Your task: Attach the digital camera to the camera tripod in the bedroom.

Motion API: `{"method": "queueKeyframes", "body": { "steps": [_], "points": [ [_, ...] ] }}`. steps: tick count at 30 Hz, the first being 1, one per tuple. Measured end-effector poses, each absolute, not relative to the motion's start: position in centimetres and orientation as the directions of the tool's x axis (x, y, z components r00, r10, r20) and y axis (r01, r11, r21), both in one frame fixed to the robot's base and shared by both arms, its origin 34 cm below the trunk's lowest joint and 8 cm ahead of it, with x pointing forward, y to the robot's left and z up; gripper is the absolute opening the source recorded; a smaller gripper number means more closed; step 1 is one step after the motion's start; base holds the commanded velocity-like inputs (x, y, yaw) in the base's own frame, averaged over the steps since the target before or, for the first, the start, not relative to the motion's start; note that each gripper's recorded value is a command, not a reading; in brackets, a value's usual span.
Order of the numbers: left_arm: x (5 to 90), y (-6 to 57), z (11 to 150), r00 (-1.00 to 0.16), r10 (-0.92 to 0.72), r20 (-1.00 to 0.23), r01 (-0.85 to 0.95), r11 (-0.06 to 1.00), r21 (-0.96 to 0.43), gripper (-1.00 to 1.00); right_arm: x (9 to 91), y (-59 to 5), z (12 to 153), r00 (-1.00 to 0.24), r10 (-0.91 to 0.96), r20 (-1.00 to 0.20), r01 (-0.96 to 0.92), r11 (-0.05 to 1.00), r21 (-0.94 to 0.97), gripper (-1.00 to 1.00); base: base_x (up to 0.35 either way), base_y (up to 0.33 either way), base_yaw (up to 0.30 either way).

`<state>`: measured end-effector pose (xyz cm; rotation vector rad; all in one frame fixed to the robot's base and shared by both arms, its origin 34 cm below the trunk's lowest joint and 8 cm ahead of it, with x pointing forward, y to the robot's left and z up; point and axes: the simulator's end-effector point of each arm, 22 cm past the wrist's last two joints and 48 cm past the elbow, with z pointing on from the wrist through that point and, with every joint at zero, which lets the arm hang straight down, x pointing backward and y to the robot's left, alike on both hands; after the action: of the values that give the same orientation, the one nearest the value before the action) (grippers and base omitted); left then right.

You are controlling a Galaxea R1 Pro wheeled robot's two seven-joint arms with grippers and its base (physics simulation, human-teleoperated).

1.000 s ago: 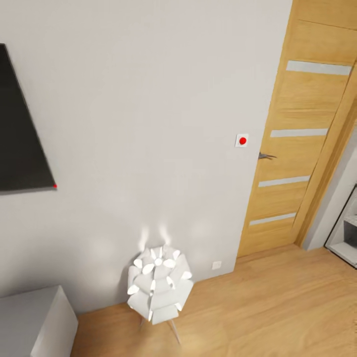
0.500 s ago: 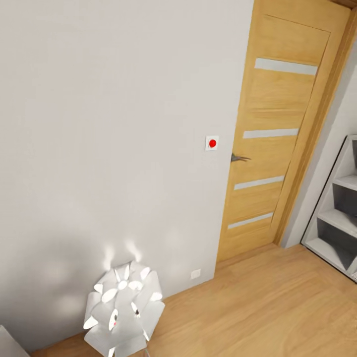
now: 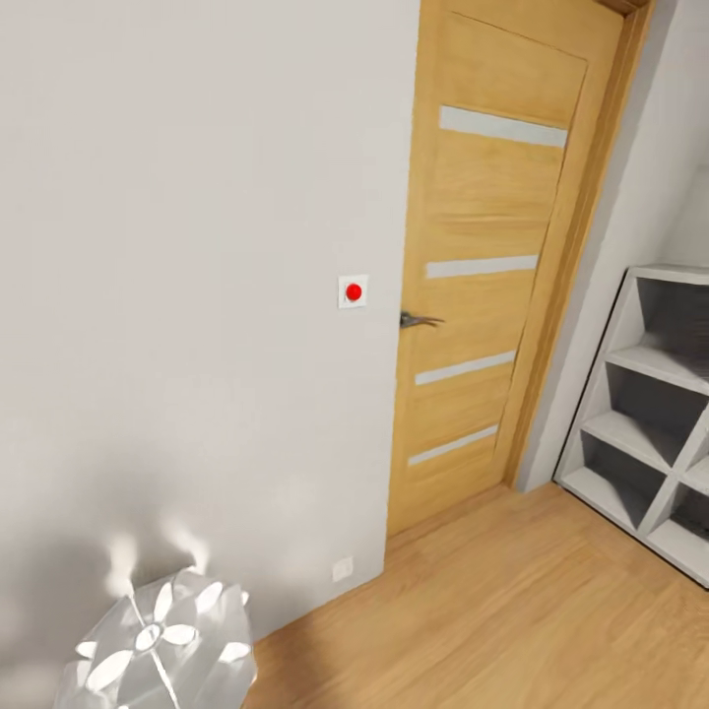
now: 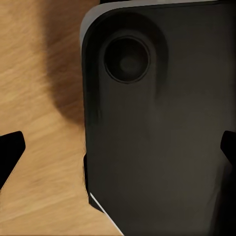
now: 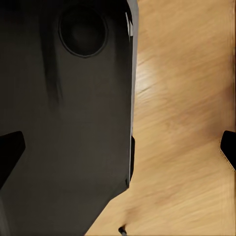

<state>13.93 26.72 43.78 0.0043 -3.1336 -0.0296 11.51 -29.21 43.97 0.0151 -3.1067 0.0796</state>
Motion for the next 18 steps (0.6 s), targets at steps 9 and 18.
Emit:
{"method": "queueKeyframes", "body": {
  "steps": [9, 18],
  "points": [
    [13.93, 26.75, 43.78, -1.0, -0.003, 0.008, -0.003, 1.0, 0.02, 1.0, 11.51, -29.21, 43.97, -0.999, -0.009, 0.034, -0.011, 0.999, -0.051, 1.0, 0.257, -0.205, -0.209],
    [13.93, 26.76, 43.77, -1.0, -0.003, 0.008, -0.003, 1.0, 0.02, 1.0, 11.5, -29.21, 43.97, -0.999, -0.009, 0.035, -0.011, 0.999, -0.051, 1.0, 0.078, -0.058, -0.226]
  ]
}}
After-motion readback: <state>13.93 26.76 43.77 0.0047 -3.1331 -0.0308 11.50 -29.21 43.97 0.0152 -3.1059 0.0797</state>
